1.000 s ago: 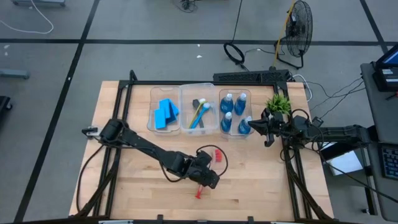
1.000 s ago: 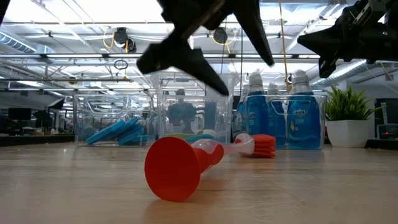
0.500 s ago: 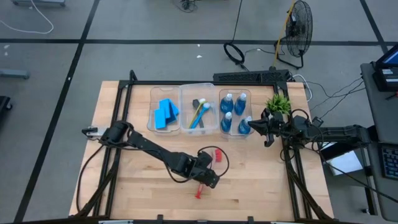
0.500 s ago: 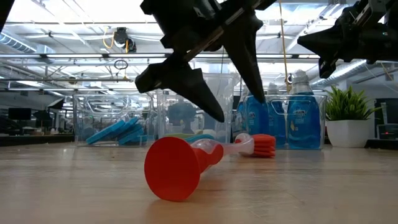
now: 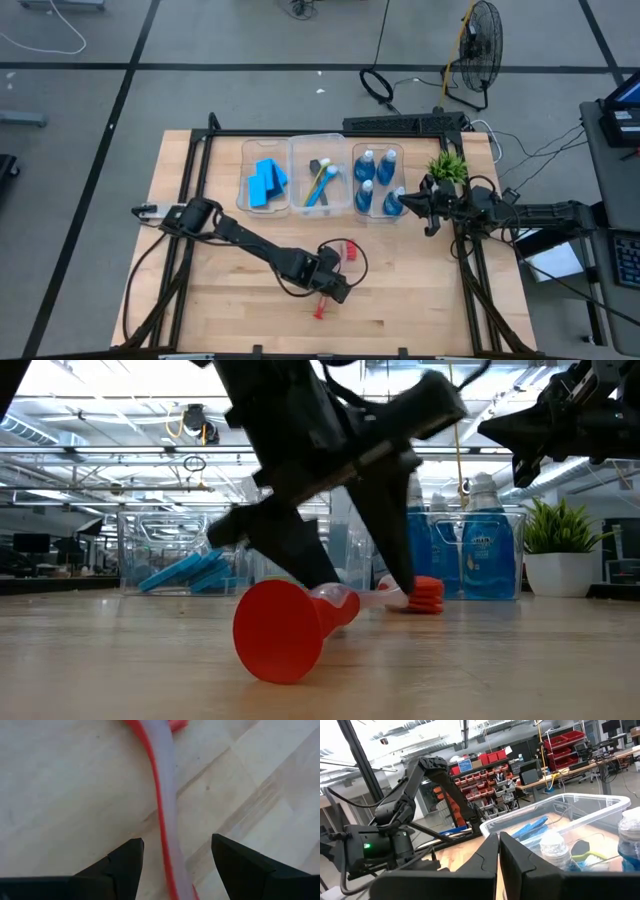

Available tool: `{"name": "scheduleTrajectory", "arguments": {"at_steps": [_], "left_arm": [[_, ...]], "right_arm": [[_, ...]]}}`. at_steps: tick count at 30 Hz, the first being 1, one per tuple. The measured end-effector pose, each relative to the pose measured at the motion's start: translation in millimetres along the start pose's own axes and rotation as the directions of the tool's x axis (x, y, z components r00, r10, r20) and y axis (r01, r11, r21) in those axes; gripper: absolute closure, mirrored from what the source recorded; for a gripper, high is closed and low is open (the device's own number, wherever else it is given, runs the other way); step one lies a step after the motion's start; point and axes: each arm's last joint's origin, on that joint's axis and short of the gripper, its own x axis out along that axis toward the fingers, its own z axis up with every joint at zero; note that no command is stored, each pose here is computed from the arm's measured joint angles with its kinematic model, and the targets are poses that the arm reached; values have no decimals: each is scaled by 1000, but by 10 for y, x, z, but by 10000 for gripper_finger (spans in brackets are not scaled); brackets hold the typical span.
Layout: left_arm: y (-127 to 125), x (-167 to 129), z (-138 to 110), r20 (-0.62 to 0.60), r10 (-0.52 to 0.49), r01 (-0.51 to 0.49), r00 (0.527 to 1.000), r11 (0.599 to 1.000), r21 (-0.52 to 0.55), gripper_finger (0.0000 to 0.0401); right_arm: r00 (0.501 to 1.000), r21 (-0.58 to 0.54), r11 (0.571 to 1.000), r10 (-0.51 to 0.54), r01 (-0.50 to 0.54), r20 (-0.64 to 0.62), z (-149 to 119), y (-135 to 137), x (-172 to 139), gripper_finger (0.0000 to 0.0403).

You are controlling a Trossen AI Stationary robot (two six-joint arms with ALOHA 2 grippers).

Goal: Pick & Place Kitchen Sink Supplies
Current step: Put the orange dishwashing brush into the white bin

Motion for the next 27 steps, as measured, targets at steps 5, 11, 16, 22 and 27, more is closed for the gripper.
{"name": "scheduleTrajectory", "arguments": {"at_steps": [5,11,16,22,27], "left_arm": [[15,123,-45,-41,1,-2,999,999,-40,164],[27,144,-56,-55,10,-12,998,999,-42,171],[41,152,-62,-62,20,-22,998,999,-40,234],[49,163,-64,-74,21,-25,997,999,-48,354],[45,166,-70,-84,16,-19,996,999,-44,356]], "right_arm": [[1000,0,1000,-1,1,-5,-4,-1,1,399],[1000,-1,1000,-4,4,-12,-12,-4,2,399],[1000,-1,1000,-4,4,-11,-11,-4,2,399],[1000,-1,1000,-3,3,-10,-10,-3,2,399],[1000,0,1000,-3,3,-9,-9,-3,2,399]]}}
